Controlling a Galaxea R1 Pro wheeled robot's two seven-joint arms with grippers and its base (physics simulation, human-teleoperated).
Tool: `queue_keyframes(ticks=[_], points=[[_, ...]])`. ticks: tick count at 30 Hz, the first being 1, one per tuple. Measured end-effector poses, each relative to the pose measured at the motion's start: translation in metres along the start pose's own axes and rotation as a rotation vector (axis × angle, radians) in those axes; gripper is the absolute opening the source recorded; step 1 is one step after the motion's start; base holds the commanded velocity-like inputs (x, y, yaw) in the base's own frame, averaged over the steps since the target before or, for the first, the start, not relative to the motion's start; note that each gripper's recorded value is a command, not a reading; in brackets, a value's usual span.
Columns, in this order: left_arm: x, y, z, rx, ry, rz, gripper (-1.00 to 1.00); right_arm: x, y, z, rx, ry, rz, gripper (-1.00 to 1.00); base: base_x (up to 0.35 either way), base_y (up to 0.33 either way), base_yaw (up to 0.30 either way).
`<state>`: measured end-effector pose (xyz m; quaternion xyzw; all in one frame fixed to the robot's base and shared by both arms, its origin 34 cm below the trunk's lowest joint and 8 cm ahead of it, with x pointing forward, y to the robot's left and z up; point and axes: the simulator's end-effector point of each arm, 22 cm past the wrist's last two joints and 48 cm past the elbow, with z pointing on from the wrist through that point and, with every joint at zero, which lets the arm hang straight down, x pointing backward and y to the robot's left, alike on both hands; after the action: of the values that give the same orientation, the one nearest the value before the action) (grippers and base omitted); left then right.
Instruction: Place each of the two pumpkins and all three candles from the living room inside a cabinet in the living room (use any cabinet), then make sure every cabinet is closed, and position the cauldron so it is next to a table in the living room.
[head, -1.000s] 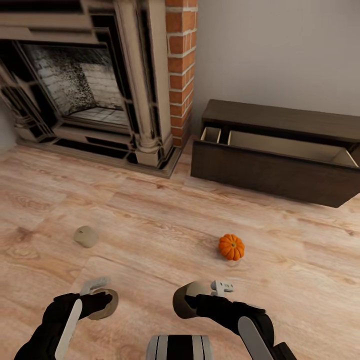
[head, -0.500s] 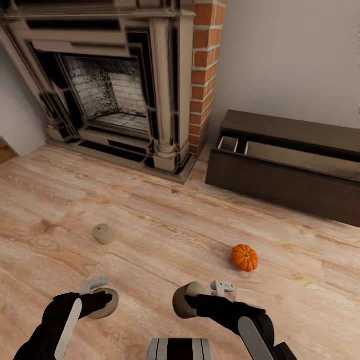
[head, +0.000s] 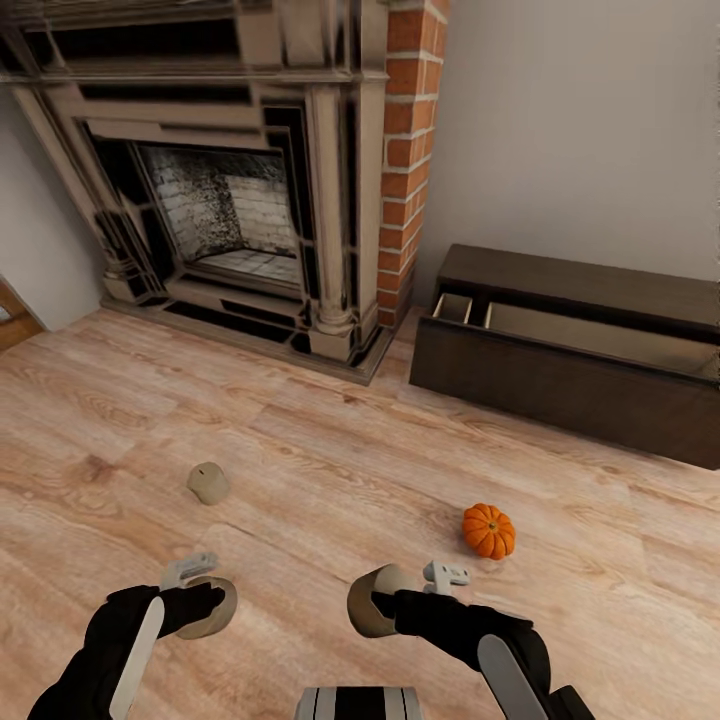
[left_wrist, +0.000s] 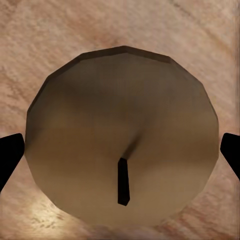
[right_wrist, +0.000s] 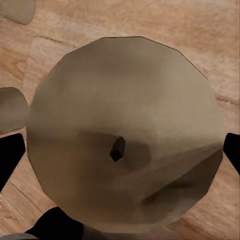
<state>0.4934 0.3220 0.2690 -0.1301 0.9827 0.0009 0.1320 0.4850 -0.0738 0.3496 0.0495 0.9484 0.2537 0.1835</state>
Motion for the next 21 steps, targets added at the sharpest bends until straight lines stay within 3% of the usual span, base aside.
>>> queue_keyframes(ticks=[10, 21], points=[[-0.013, -0.003, -0.015, 0.010, -0.040, -0.002, -1.00, -0.013, 0.006, -0.013, -0.002, -0.039, -0.014, -1.00, 0.000, 0.000, 0.016], [-0.028, -0.006, -0.033, 0.020, -0.076, -0.002, -1.00, -0.024, 0.021, -0.026, -0.015, -0.067, -0.031, -1.00, 0.000, 0.000, 0.263]])
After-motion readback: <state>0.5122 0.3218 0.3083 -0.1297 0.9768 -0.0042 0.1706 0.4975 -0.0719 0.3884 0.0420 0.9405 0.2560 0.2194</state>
